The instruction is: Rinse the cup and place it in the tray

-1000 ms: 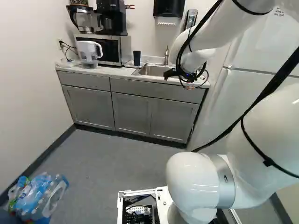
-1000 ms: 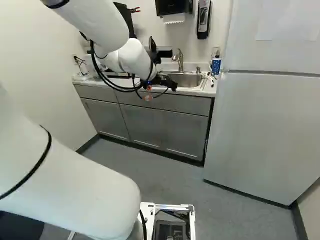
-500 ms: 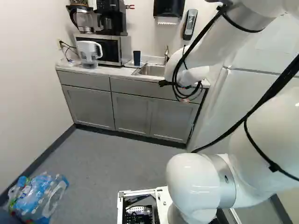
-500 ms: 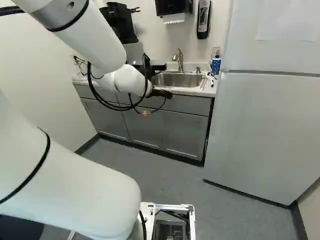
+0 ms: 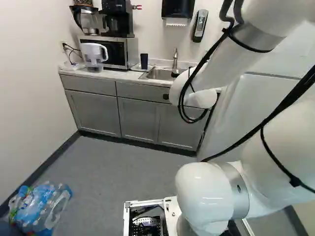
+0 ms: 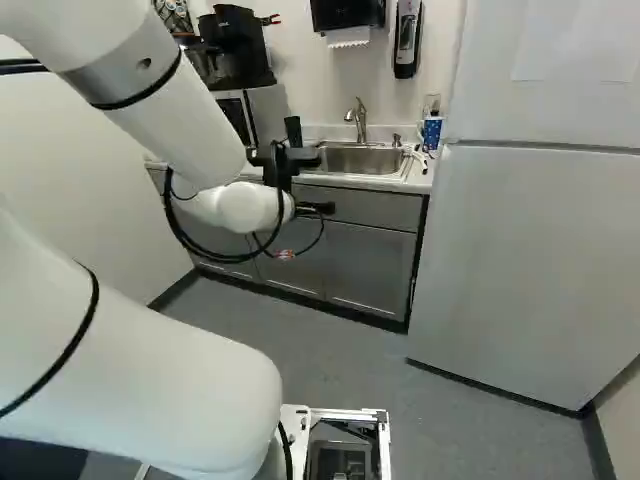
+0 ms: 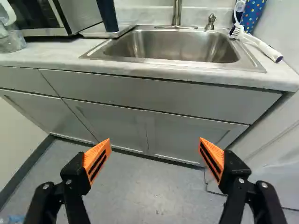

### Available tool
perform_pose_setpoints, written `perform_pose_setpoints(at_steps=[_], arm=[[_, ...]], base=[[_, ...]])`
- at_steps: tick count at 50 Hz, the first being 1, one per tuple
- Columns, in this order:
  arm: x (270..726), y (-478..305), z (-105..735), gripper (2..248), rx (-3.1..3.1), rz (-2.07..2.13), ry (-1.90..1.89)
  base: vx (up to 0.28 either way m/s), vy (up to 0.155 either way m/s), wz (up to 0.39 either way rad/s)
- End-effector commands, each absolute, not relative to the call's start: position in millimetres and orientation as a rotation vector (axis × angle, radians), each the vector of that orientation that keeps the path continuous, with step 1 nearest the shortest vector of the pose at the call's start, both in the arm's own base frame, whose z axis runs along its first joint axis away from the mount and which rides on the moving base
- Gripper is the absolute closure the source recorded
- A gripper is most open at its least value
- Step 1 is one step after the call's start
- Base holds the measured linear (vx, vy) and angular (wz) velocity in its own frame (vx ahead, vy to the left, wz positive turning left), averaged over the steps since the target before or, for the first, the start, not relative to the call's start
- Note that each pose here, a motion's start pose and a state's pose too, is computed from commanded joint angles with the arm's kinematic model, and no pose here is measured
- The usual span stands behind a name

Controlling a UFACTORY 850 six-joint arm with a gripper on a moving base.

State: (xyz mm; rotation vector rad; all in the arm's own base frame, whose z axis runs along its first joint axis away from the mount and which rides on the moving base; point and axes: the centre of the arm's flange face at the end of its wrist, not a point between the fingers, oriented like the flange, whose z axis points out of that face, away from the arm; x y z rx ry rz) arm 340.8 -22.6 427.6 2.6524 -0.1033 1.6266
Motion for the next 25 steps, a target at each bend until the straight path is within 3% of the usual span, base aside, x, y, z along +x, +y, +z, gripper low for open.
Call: perform_pose_setpoints(at_steps=[25], arm=[[306,-10,393,3,2.604,1.731,-0.048]], base=[[0.000,0.000,0.000]])
